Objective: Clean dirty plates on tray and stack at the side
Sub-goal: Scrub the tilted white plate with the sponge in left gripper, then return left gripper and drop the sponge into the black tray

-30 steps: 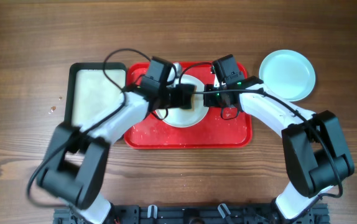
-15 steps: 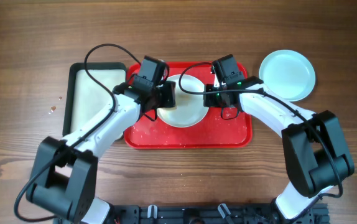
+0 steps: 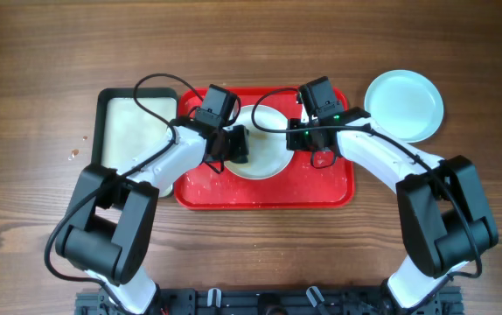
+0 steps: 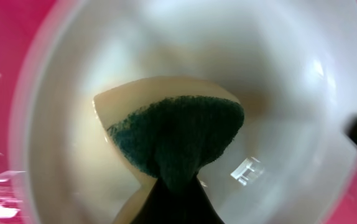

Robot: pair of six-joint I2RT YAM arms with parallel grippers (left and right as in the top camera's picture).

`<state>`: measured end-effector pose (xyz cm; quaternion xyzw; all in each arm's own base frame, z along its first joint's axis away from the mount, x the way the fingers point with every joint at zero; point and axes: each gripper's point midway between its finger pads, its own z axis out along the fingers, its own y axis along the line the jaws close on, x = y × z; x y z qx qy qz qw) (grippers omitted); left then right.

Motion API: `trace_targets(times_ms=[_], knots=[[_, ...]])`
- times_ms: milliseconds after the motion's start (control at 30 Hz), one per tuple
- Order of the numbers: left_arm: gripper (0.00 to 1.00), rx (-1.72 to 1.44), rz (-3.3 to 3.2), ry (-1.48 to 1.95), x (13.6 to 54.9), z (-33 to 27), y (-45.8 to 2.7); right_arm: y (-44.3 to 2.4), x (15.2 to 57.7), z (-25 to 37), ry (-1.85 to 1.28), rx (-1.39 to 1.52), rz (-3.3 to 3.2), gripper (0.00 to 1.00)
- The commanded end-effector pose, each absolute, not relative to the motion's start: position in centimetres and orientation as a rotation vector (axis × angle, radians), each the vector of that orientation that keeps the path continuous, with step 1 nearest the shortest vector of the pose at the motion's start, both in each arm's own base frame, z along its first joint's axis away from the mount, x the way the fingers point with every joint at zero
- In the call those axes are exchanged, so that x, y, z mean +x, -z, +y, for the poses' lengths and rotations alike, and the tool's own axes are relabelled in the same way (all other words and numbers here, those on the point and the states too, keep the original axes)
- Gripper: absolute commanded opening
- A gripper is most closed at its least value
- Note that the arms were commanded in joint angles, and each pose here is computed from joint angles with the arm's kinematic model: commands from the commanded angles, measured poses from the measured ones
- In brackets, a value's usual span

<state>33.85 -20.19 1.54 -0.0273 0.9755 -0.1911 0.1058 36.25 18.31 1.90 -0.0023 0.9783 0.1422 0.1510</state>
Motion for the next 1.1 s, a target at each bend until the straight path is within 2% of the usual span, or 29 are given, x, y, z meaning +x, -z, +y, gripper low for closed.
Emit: trace_targets(times_ms=[0, 200, 467, 667, 800, 1067], knots=[[0.04, -0.011, 2.942, 0.842, 31.4, -23.3, -1.7, -3.0, 36.3, 18.8, -0.443, -0.038, 2.781, 0.04], [0.04, 0.010, 2.901, 0.883, 32.0, -23.9, -2.2, -3.0, 36.3, 18.8, -0.442, -0.038, 2.781, 0.04], [0.04, -0.016, 2.714, 0.909, 35.2, -22.2, -7.3, -3.0, 36.3, 18.8, -0.442, -0.039, 2.781, 0.04], [0.04, -0.260, 2.607, 0.830, 38.1, -14.6, -10.6, -3.0, 36.3, 18.8, -0.442, -0.038, 2.780, 0.04], [0.04, -0.462, 2.599, 0.777, 38.5, -9.0, -10.4, -3.0, 36.3, 18.8, -0.442, -0.039, 2.780, 0.04], [0.04, -0.848, 2.662, 0.494, 35.4, 2.3, -7.6, -3.0, 36.4, 18.8, -0.443, -0.039, 2.779, 0.04]])
